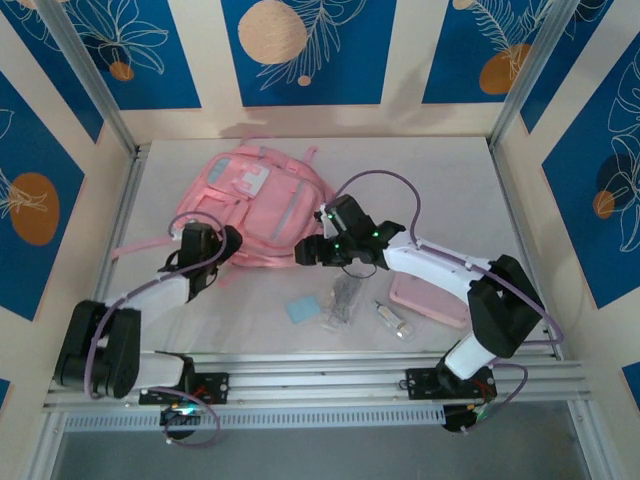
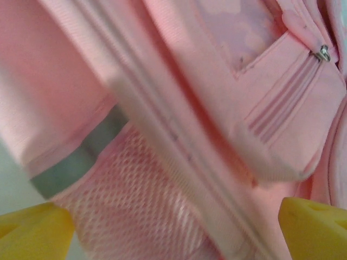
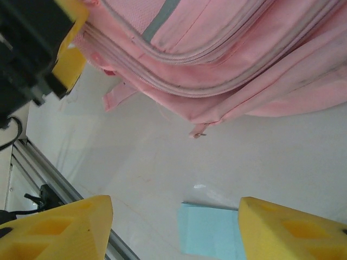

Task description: Pack books, pencil case, and school supplies into a backpack

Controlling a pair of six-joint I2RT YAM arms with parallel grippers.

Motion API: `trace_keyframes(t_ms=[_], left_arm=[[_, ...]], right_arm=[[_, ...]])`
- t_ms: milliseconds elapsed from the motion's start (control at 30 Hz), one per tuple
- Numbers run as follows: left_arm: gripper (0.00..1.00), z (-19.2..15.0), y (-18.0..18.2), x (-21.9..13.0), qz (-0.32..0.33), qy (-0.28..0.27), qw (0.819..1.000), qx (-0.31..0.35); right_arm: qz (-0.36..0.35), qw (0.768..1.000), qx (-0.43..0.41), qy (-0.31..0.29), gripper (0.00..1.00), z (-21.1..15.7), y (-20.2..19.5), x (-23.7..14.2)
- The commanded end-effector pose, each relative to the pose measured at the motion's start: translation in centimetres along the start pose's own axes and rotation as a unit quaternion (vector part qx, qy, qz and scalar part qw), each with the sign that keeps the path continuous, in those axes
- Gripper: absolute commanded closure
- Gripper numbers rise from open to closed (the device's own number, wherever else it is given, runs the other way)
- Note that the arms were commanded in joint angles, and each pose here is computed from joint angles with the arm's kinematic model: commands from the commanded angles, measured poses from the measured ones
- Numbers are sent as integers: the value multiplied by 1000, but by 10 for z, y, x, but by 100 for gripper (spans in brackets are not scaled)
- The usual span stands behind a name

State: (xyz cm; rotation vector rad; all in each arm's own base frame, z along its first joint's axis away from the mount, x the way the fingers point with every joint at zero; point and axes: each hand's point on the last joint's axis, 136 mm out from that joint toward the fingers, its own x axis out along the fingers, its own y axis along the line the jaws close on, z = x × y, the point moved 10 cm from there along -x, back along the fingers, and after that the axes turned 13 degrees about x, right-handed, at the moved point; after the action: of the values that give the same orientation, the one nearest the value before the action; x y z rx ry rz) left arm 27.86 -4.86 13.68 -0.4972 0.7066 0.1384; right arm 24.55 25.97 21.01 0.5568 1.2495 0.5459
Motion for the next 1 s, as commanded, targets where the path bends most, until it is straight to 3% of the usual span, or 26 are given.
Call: trace_keyframes(t_ms=[0, 100, 167, 200, 267, 300, 333, 667, 967], left_arm=[[7, 15, -14, 18, -42, -21, 999, -17], [19, 8, -15, 35, -59, -4, 998, -28], [33, 5, -17, 41, -78, 3, 996, -32], [45, 5, -19, 43, -87, 6, 996, -33], [82, 6, -24, 46, -111, 13, 993, -40], [96, 7, -27, 47, -123, 17, 991, -44], [100, 8, -31, 47, -136, 23, 989, -52], [100, 41, -76, -9, -197, 18, 979, -37], [100, 35, -94, -33, -222, 17, 974, -46]], right_arm=[[14, 1000, -1, 6, 37, 2, 11, 2], [23, 1000, -15, 8, 37, -2, 17, 4], [38, 999, -37, 11, 38, -8, 22, 8], [43, 998, -51, 13, 39, -12, 24, 12], [52, 994, -96, 13, 40, -21, 28, 24], [57, 991, -118, 13, 41, -25, 30, 30], [60, 988, -141, 8, 41, -30, 31, 38], [94, 966, -235, -62, 41, -21, 35, 80], [60, 961, -219, -159, 41, 5, 41, 108]])
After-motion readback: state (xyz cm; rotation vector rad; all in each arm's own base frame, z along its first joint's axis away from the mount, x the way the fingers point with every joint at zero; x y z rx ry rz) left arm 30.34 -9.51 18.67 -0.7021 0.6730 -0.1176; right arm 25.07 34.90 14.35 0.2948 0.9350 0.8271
